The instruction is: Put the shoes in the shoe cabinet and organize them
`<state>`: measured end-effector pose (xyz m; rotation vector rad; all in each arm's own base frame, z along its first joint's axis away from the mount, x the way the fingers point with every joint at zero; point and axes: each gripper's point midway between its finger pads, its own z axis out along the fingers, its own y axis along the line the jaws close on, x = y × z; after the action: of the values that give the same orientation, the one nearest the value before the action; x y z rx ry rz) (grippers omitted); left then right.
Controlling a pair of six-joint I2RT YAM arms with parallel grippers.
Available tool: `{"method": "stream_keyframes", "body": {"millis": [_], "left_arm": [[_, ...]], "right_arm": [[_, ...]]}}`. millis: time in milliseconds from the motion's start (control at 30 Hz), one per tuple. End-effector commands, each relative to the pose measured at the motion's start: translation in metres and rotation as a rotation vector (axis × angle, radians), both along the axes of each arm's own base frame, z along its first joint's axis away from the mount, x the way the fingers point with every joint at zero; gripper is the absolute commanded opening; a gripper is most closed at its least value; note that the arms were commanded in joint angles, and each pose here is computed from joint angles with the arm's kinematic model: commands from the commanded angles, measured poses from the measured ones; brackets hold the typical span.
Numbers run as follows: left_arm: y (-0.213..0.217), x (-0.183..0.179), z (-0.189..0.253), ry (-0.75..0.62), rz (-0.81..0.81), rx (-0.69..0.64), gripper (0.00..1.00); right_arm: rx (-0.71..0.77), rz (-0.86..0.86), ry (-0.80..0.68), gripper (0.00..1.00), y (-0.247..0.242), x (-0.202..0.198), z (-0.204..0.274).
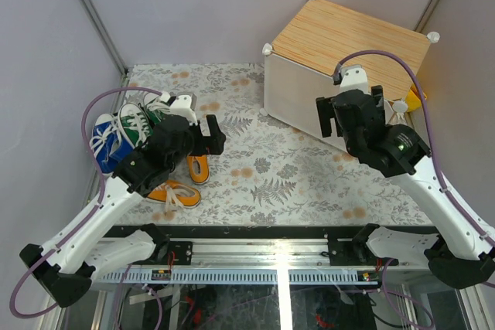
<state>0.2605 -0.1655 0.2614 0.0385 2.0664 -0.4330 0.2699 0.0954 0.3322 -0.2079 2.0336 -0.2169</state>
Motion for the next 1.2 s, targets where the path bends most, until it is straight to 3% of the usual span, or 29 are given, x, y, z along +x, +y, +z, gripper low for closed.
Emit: {"method": "stream_keyframes", "body": {"millis": [0, 133, 400, 800, 1167], "left_arm": [[-0.005, 0.000, 0.001, -0.017, -0.029, -0.006, 1.00], [-0.006, 0.000, -0.003, -0.011, -0.033, -0.008, 1.00], [-0.009, 0.000, -0.005, -0.005, -0.047, -0.008, 1.00], [-0.010, 0.000, -0.009, 0.001, -0.055, 0.006, 1.00], [-0.008, 0.001, -0.011, 0.002, -0.047, 0.012, 1.00]], "right_arm": [[-0.179, -0.103, -0.063, 1.00, -0.039, -0.004, 0.023], [-0.242, -0.160, -0.093, 1.00, -0.055, 0.002, 0.032], [-0.224, -0.202, -0.083, 1.00, -0.071, 0.023, 0.028], [-0.106, -0.164, -0.031, 1.00, -0.075, 0.066, -0.004], [-0.039, -0.137, -0.008, 1.00, -0.072, 0.068, -0.018]]}}
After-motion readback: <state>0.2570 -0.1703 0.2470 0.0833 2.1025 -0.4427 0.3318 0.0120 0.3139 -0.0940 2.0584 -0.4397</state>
